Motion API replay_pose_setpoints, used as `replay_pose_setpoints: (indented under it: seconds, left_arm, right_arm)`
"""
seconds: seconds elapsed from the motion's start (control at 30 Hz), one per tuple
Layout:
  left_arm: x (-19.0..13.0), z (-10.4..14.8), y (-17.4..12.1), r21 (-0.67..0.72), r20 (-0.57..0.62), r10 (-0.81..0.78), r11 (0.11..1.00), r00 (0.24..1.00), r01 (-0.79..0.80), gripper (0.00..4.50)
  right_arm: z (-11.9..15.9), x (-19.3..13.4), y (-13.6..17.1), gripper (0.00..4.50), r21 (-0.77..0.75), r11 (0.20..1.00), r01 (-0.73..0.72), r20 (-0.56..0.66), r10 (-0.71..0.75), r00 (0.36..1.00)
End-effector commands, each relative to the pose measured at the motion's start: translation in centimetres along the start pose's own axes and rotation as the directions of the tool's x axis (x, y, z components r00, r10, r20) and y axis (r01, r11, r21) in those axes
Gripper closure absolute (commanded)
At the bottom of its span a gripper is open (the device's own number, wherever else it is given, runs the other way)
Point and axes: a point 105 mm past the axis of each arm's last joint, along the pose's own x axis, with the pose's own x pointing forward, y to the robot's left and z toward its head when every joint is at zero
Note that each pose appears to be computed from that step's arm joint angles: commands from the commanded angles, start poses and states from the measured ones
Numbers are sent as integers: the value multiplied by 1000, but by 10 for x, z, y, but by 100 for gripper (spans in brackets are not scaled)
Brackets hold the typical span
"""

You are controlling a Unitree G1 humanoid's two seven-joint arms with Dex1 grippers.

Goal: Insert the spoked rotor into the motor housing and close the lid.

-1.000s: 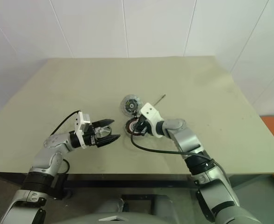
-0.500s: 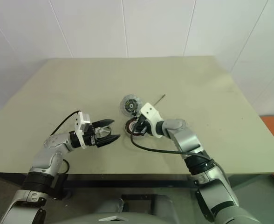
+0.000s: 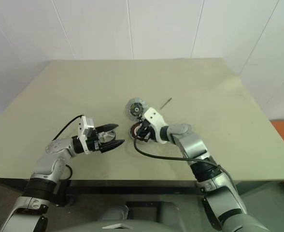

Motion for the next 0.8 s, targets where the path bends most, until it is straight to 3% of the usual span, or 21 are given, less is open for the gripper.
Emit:
replay_pose_setpoints:
  seconds: [0.03,0.3,0.8]
  left_arm:
    - [1,8,2,27,18,-5,1000,1000,5,0]
    - [3,6,2,23,16,-9,1000,1000,8,0]
    - [2,5,2,22,14,-4,1000,1000,4,0]
  right_arm:
    - [20,-9,-10,384,-36,999,22,54,-20,998]
    - [29,-16,-14,384,-46,999,22,68,-19,997]
    - [7,-2,-4,384,1,1000,-2,17,2,1000]
